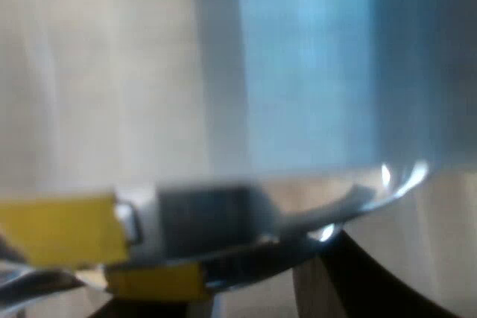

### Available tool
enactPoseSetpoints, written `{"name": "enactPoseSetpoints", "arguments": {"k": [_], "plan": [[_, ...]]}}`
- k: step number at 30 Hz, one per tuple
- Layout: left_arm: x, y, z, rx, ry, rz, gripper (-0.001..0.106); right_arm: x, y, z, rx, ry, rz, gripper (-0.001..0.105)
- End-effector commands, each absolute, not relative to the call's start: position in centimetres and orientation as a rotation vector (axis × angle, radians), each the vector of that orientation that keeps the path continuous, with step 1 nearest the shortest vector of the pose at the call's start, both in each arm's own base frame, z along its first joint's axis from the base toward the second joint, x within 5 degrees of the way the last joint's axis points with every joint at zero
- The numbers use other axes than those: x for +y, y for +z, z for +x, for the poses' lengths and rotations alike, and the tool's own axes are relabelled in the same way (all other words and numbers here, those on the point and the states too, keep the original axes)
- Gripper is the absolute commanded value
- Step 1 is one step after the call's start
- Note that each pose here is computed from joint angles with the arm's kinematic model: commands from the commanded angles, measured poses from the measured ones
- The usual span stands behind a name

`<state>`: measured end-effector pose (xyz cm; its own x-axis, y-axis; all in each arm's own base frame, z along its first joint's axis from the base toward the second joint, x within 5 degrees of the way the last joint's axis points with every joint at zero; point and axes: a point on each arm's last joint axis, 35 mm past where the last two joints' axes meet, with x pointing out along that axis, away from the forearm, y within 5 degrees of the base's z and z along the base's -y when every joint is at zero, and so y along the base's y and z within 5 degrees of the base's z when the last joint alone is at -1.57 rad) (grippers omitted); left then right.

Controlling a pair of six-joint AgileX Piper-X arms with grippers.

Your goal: Put the handle in the coffee machine

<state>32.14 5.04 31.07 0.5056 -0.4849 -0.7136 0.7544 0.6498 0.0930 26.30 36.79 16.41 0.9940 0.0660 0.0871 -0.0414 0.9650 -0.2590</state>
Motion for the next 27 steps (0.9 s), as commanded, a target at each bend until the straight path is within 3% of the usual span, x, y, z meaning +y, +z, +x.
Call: {"name": "enactPoseSetpoints", "arguments": {"k": [1,27], "plan": [[4.4,30.9,32.6,0.729,-0.772,0.419,0.001,36.7,20.1,26.0,-0.193,0.036,-0.103,0.029],[3.9,29.0,31.1,0.886,-0.903,0.362,0.001,36.7,20.1,26.0,-0.194,0.036,-0.102,0.029]]}}
